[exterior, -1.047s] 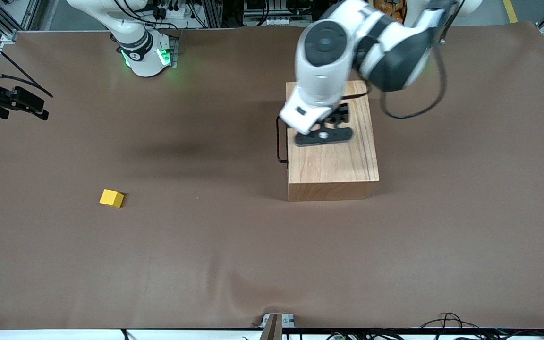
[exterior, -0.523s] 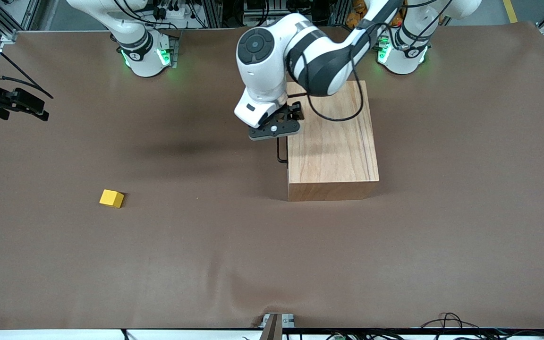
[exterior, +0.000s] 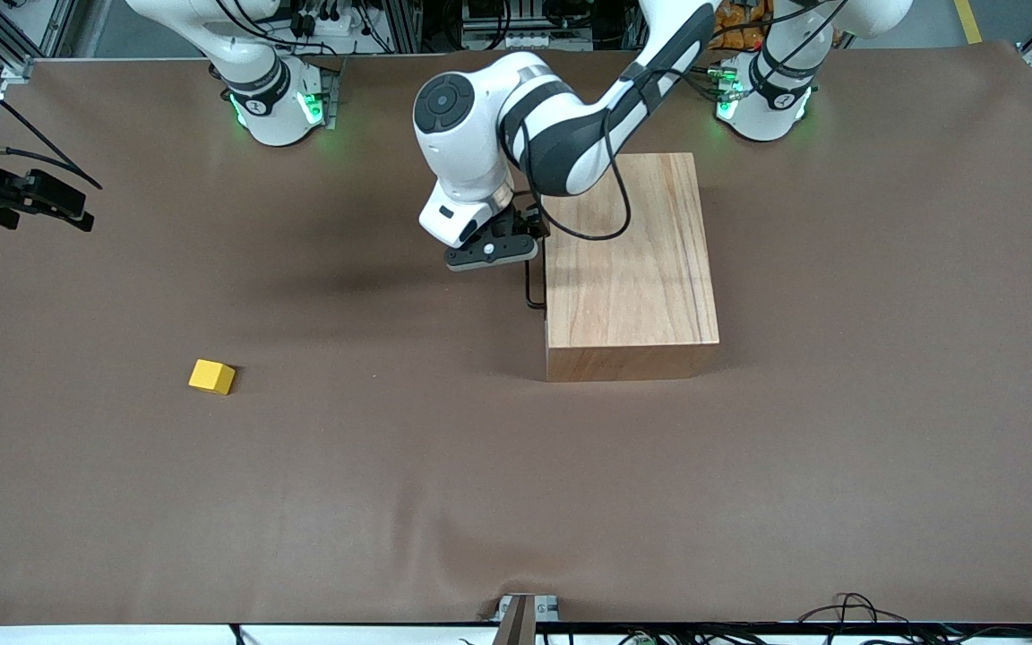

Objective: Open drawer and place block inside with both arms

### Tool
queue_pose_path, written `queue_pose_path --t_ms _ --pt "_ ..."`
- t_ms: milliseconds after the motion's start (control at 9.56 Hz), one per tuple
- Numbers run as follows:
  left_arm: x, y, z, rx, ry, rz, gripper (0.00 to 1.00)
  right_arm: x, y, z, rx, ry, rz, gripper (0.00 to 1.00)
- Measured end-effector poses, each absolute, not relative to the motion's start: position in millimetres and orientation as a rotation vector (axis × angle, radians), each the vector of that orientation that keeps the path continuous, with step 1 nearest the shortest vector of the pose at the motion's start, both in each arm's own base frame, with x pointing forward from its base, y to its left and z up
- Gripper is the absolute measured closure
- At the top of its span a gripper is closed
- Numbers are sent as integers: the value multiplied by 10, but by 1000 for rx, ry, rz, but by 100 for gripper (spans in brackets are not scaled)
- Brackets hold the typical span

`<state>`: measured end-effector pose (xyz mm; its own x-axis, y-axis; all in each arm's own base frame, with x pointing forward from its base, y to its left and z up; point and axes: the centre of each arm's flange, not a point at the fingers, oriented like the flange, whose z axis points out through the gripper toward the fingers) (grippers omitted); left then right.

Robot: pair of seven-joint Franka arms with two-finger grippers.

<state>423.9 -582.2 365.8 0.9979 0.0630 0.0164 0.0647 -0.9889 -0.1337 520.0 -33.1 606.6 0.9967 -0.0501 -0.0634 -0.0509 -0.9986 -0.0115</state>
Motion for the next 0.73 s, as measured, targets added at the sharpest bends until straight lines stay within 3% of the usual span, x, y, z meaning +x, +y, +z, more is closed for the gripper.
queue_pose_path --t_ms 733 --pt "4215 -5867 3448 -2994 22 6 0 5204 -337 6057 -3126 81 101 0"
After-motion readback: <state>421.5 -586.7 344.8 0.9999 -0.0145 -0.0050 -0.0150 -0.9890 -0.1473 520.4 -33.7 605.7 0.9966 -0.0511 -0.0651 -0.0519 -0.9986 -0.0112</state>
